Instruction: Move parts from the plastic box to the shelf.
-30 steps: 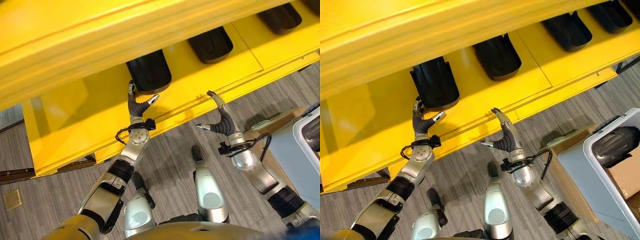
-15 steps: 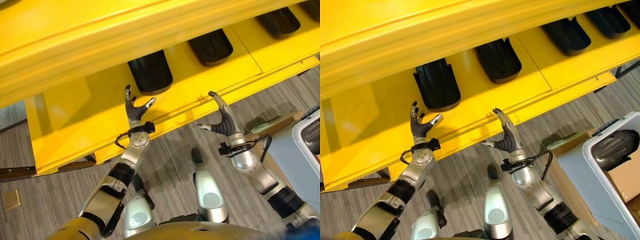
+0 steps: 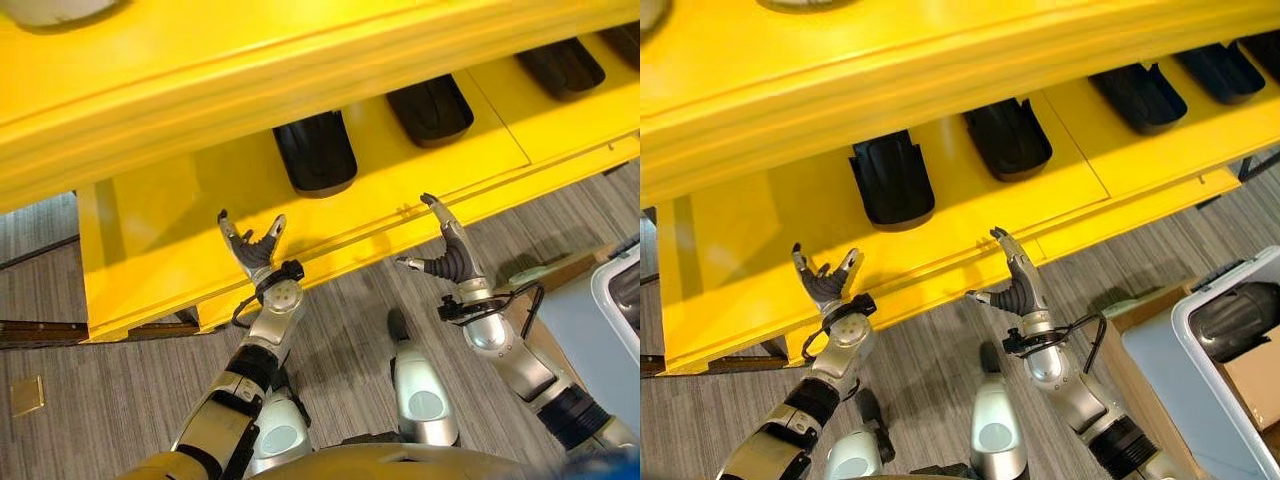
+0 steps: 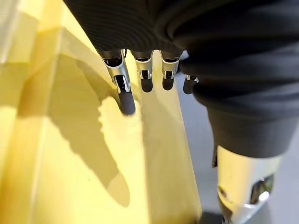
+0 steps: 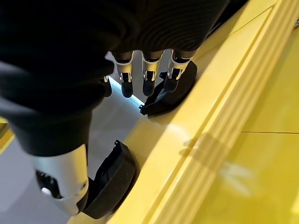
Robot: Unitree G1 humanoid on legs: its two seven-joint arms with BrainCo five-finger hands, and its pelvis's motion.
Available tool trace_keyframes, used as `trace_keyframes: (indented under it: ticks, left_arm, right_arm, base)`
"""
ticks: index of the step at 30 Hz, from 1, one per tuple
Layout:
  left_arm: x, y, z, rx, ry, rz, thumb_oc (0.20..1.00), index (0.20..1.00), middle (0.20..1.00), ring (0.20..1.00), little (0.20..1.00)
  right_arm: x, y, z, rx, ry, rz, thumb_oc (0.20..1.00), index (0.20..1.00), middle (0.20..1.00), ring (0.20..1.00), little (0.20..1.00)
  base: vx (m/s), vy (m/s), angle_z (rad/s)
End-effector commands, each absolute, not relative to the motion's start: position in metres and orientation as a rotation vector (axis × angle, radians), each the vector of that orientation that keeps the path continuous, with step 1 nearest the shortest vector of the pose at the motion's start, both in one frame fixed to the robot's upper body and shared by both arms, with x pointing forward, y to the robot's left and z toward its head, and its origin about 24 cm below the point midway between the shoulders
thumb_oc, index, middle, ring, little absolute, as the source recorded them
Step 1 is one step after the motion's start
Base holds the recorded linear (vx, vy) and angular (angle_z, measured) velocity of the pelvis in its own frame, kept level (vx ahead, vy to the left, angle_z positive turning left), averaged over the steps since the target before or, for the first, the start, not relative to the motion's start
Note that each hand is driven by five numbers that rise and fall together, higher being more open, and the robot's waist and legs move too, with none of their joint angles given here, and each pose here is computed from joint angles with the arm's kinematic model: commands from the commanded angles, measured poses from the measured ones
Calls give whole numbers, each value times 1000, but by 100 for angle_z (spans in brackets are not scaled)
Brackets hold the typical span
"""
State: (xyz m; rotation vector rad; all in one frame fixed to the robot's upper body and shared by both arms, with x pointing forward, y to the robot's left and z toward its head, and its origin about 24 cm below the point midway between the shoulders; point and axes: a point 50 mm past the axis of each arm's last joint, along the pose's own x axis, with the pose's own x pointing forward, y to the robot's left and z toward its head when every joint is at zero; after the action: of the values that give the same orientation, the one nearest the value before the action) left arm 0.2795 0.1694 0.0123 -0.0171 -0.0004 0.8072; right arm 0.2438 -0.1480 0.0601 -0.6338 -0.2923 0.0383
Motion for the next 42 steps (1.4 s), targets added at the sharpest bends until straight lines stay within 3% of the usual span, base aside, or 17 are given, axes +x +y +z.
trace_keyframes:
  ticks: [1, 5, 8, 13, 14, 22, 30, 42]
  left_arm:
    - [267, 185, 25, 35, -156, 822, 1000, 1000, 1000, 1000, 1000]
    - [242, 197, 18, 44, -162, 836, 1000, 1000, 1000, 1000, 1000]
    - [231, 193, 19, 67, -179, 701, 1000, 1000, 1000, 1000, 1000]
    - [208, 159, 37, 97, -259, 16, 1000, 1000, 1000, 1000, 1000]
    - [208, 159, 37, 96, -258, 15, 1000, 1000, 1000, 1000, 1000]
    - [192, 133, 49, -169, -266, -732, 1000, 1000, 1000, 1000, 1000]
    - [198, 122, 56, -163, -245, -966, 1000, 1000, 1000, 1000, 1000]
    - [206, 120, 57, -17, -254, -893, 1000, 1000, 1000, 1000, 1000]
  right_arm:
    - [239, -143, 81, -532, -435, -39, 1000, 1000, 1000, 1000, 1000]
    - [237, -150, 83, -523, -447, -108, 1000, 1000, 1000, 1000, 1000]
    - [237, -156, 84, -500, -409, -135, 1000, 1000, 1000, 1000, 1000]
    - [234, -169, 83, -332, -267, -43, 1000, 1000, 1000, 1000, 1000]
    - [234, -169, 82, -332, -266, -43, 1000, 1000, 1000, 1000, 1000]
    - [241, -173, 54, -227, -24, 49, 1000, 1000, 1000, 1000, 1000]
    - [237, -197, 37, -244, 95, -39, 1000, 1000, 1000, 1000, 1000]
    - [235, -196, 32, -235, 62, -20, 1000, 1000, 1000, 1000, 1000]
  base:
    - [95, -4, 19]
    - [55, 11, 16]
    - [-18, 57, 28]
    - [-68, 154, 25]
    - [-60, 224, 15]
    - [-20, 261, 6]
    - [-58, 259, -11]
    - [-87, 50, -75]
